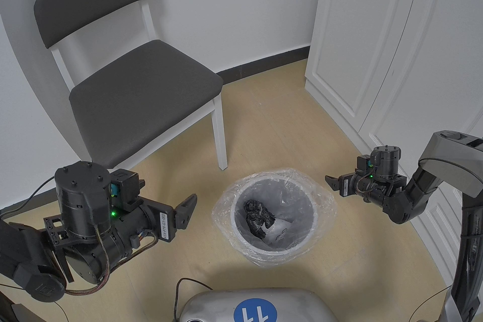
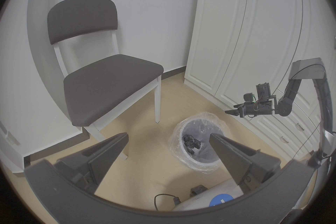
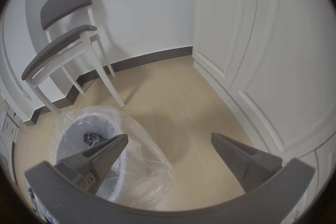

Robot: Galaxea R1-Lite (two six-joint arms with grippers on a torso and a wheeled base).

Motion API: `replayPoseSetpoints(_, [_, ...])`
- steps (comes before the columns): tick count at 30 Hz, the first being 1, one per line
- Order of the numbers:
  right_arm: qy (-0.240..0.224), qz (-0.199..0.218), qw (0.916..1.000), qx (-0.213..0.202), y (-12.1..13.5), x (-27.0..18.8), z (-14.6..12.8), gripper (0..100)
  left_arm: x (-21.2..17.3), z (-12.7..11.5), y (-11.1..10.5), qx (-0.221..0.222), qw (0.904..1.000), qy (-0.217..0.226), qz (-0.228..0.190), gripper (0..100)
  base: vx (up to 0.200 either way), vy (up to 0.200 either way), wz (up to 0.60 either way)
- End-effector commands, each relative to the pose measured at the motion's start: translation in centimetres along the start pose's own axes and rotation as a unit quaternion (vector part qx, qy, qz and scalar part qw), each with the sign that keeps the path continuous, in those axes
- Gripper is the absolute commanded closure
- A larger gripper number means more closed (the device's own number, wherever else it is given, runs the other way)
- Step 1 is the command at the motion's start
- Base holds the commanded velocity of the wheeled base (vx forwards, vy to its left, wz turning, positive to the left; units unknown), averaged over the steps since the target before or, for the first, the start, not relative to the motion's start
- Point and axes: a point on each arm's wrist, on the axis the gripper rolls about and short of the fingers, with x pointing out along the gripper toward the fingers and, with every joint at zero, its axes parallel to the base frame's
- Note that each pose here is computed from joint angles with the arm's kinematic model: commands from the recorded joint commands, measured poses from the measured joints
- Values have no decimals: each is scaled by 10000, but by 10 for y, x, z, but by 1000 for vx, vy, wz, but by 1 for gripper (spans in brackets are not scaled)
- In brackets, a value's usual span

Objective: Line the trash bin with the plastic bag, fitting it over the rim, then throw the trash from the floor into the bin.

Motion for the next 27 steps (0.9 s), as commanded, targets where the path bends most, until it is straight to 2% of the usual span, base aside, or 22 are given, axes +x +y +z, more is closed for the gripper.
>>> replayPoseSetpoints(1, [-233, -49, 9997, 69, -5, -36, 20, 0, -27, 7, 11, -208, 9993, -315, 10, 0, 0, 0, 0])
replayPoseSetpoints(4, [-410, -51, 9991, 113, -4, -71, 29, 0, -48, 13, 18, -309, 9976, -614, -14, 0, 0, 0, 0])
replayPoseSetpoints(7, [-632, -124, 9977, 217, -5, -104, 28, 0, -74, 20, 27, -424, 9935, -1056, -21, 0, 0, 0, 0])
replayPoseSetpoints(11, [-1170, -569, 9907, 390, -7, -140, 31, 0, -98, 26, 42, -559, 9863, -1525, 298, 0, 0, 0, 0])
replayPoseSetpoints(13, [-1631, -773, 9825, 448, -8, -171, 36, 0, -115, 29, 53, -718, 9783, -1860, 565, 0, 0, 0, 0])
replayPoseSetpoints(16, [-2178, -785, 9716, 485, -8, -203, 47, 0, -133, 33, 64, -789, 9682, -2236, 800, 0, 0, 0, 0])
replayPoseSetpoints(18, [-2696, -780, 9584, 518, -8, -229, 64, 0, -148, 38, 72, -681, 9583, -2559, 1078, 0, 0, 0, 0])
replayPoseSetpoints(19, [-2762, -771, 9566, 522, -8, -232, 66, 0, -149, 39, 73, -661, 9568, -2598, 1122, 0, 0, 0, 0])
replayPoseSetpoints(21, [-3248, -688, 9418, 526, -5, -257, 80, 0, -167, 44, 80, -426, 9437, -2938, 1461, 0, 0, 0, 0])
replayPoseSetpoints(23, [-3543, -659, 9320, 384, -2, -280, 88, 0, -182, 48, 83, -236, 9337, -3201, 1587, 0, 0, 0, 0])
replayPoseSetpoints(24, [-3718, -773, 9246, 305, -2, -298, 91, 0, -192, 49, 84, -96, 9304, -3263, 1668, 0, 0, 0, 0])
replayPoseSetpoints(26, [-3820, -904, 9193, 289, -2, -315, 91, 0, -201, 46, 86, 1, 9294, -3272, 1706, 0, 0, 0, 0])
replayPoseSetpoints(27, [-3820, -904, 9193, 289, -2, -315, 91, 0, -201, 46, 86, 1, 9294, -3272, 1706, 0, 0, 0, 0])
